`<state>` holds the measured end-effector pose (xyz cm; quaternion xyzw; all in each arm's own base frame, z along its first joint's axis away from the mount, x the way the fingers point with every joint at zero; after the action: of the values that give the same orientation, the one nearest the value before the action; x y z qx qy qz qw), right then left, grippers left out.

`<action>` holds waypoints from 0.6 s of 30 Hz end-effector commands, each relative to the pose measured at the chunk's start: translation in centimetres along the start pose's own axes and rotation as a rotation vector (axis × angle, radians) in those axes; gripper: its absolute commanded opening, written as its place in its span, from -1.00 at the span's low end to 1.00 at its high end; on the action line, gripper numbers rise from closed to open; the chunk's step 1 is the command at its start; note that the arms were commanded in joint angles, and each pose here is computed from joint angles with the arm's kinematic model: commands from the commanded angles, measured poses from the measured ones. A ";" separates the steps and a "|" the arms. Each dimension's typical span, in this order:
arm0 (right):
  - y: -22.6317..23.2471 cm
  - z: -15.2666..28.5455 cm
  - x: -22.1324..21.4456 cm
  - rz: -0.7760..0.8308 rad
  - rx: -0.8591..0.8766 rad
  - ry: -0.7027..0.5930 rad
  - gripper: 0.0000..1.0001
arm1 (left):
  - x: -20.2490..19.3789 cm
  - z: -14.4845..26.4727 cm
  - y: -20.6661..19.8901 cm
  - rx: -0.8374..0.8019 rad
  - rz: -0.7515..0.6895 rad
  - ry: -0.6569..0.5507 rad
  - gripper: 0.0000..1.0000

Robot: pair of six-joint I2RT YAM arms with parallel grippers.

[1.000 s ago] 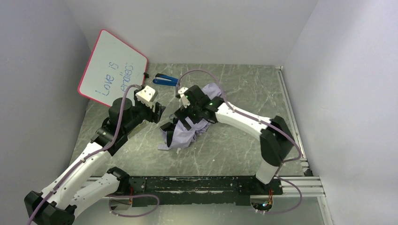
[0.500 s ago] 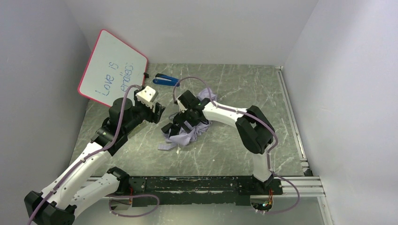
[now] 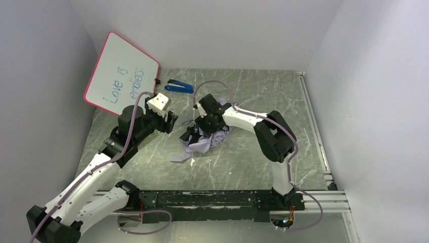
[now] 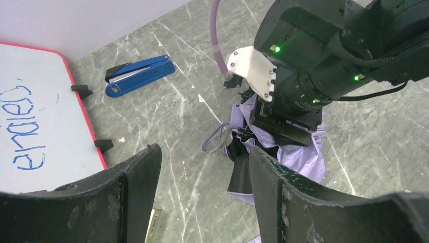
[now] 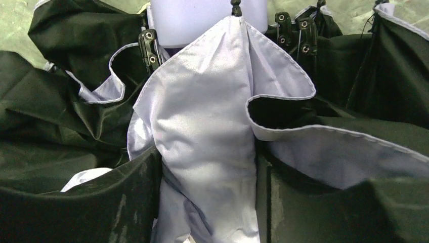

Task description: Put away the umbrella

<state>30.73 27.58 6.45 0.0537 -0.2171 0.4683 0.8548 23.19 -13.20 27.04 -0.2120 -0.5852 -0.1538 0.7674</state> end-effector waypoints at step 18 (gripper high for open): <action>-5.9 4.8 -3.9 -0.273 0.205 -0.132 -1.00 | -0.5 -0.7 -0.5 -0.063 -0.021 0.037 0.36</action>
<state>32.23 22.53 7.77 0.1817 -0.2147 0.3939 0.8750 23.50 -13.52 26.33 -0.2113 -0.5735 -0.1615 0.7748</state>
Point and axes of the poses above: each gripper's point midway between its finger pads, its own z axis back along the fingers, its own y axis along the line the jaws close on, x = y × z, the point moved 6 cm from there along z, back along the fingers, and after that the axes turned 14 degrees about z, right-handed, at the moved point
